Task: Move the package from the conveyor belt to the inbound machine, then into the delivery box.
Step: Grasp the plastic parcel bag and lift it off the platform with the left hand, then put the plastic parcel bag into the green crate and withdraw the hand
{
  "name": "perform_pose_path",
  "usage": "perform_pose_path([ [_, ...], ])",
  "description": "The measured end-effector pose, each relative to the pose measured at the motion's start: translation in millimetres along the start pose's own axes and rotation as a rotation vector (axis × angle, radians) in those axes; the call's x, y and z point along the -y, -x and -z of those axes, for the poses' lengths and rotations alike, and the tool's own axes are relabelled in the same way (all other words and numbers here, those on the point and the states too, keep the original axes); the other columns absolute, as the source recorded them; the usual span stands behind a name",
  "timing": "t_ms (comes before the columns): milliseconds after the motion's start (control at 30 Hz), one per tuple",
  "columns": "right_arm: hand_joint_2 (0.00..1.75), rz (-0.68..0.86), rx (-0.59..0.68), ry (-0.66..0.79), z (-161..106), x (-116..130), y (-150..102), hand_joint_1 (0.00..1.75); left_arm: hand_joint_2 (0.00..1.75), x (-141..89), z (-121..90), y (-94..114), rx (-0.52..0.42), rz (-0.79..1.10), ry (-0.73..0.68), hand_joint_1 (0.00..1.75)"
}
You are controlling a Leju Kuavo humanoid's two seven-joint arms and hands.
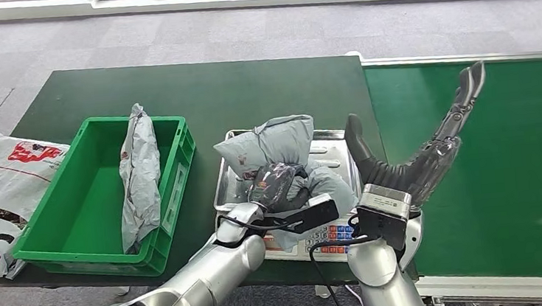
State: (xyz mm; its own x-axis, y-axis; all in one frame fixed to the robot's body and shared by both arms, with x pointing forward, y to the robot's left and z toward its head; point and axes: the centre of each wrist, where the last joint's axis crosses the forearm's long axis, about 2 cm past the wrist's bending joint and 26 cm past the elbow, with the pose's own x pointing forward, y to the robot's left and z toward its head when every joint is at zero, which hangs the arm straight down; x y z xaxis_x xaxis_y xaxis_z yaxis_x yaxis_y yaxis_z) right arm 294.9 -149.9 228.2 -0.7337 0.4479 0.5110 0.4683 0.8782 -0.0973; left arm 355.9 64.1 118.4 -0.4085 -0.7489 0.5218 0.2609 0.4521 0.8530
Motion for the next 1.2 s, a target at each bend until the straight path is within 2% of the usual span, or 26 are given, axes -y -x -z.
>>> perform_pose_path([
  [167,1.75,-0.025,-0.006,-0.005,-6,4,1,0.0,1.75,-9,-1,5,0.012,0.058,-0.229,1.75],
  [333,1.75,-0.042,-0.013,0.004,-9,10,4,0.0,1.75,-41,-1,14,0.033,0.14,-0.447,1.75],
  [500,1.75,-0.045,-0.025,0.001,-13,12,5,0.0,1.75,-66,-11,22,0.012,0.2,-0.606,1.75],
  [700,1.75,-0.043,-0.037,-0.003,-17,13,6,0.0,1.75,-81,-25,36,-0.038,0.203,-0.711,1.75],
  [1000,1.75,-0.041,-0.042,-0.002,-18,14,5,0.0,1.75,-91,-36,43,-0.083,0.27,-0.767,1.75],
  [1100,1.75,-0.039,-0.041,-0.003,-18,14,5,0.0,1.75,-99,-42,46,-0.157,0.343,-0.806,1.75],
  [1200,1.75,-0.03,-0.045,-0.002,-18,13,4,0.0,1.75,-123,-52,59,-0.325,0.359,-0.916,1.75],
])
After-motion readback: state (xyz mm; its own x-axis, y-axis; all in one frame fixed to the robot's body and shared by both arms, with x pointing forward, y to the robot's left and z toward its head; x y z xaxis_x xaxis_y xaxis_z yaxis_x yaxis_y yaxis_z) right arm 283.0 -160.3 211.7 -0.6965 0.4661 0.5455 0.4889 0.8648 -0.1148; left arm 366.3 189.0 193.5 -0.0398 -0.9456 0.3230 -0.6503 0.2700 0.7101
